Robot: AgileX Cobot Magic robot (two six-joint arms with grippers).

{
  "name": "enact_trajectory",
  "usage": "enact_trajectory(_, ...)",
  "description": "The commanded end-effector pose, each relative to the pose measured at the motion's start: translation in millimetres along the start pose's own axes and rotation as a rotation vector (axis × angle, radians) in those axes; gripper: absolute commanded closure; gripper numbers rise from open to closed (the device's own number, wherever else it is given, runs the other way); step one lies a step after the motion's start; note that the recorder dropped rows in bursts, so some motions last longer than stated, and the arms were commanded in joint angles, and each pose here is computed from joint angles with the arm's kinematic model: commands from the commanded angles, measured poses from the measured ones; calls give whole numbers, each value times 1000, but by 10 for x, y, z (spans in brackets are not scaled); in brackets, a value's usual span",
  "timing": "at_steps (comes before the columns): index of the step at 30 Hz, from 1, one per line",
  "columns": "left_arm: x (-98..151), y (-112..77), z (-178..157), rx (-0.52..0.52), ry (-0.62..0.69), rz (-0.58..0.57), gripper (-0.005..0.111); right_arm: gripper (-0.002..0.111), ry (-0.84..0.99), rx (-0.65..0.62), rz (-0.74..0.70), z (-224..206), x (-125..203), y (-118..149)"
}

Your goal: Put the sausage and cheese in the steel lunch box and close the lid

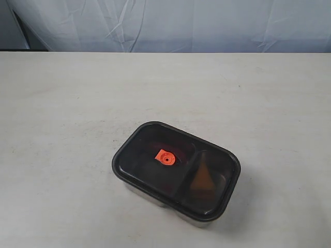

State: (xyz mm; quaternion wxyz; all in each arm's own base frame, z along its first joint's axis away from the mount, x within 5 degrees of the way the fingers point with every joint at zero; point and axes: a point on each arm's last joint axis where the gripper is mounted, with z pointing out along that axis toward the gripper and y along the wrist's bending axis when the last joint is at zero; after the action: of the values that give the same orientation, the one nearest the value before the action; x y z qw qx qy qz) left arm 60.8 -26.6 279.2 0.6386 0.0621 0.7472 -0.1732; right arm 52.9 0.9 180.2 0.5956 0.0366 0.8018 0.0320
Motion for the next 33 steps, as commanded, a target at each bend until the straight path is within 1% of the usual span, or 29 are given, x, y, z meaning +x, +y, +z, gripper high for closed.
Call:
enact_trajectory(1,228,82,-95,-115,-28,-66,107,109,-15,5,-1,0,-1,-3)
enact_trajectory(3,311,130,-104,-175,-31,-92,107,109,-15,5,-1,0,-1,-3)
enact_trajectory(5,396,176,-103,-229,-9,-135,107,109,-19,4,-1,0,-5,-3)
enact_trajectory(7,471,218,-99,-274,24,-145,107,109,-19,4,-1,0,-5,-3)
enact_trajectory(11,597,258,-77,-293,51,-131,107,109,-19,4,-1,0,-5,-3)
enact_trajectory(16,819,315,-25,-309,102,-142,107,109,-19,4,-1,0,-5,-3)
enact_trajectory(20,953,349,-16,-319,91,-126,107,109,-19,4,-1,0,-5,-3)
enact_trajectory(22,914,357,-22,-327,47,-98,107,109,-19,4,-1,0,-5,-3)
enact_trajectory(27,887,369,-24,-339,24,-58,107,109,-19,4,-1,0,-5,-3)
enact_trajectory(31,790,376,-29,-344,-84,-51,107,109,-19,4,1,0,-5,-2)
enact_trajectory(33,790,386,-32,-356,-79,-22,107,109,-15,4,1,0,-1,-3)
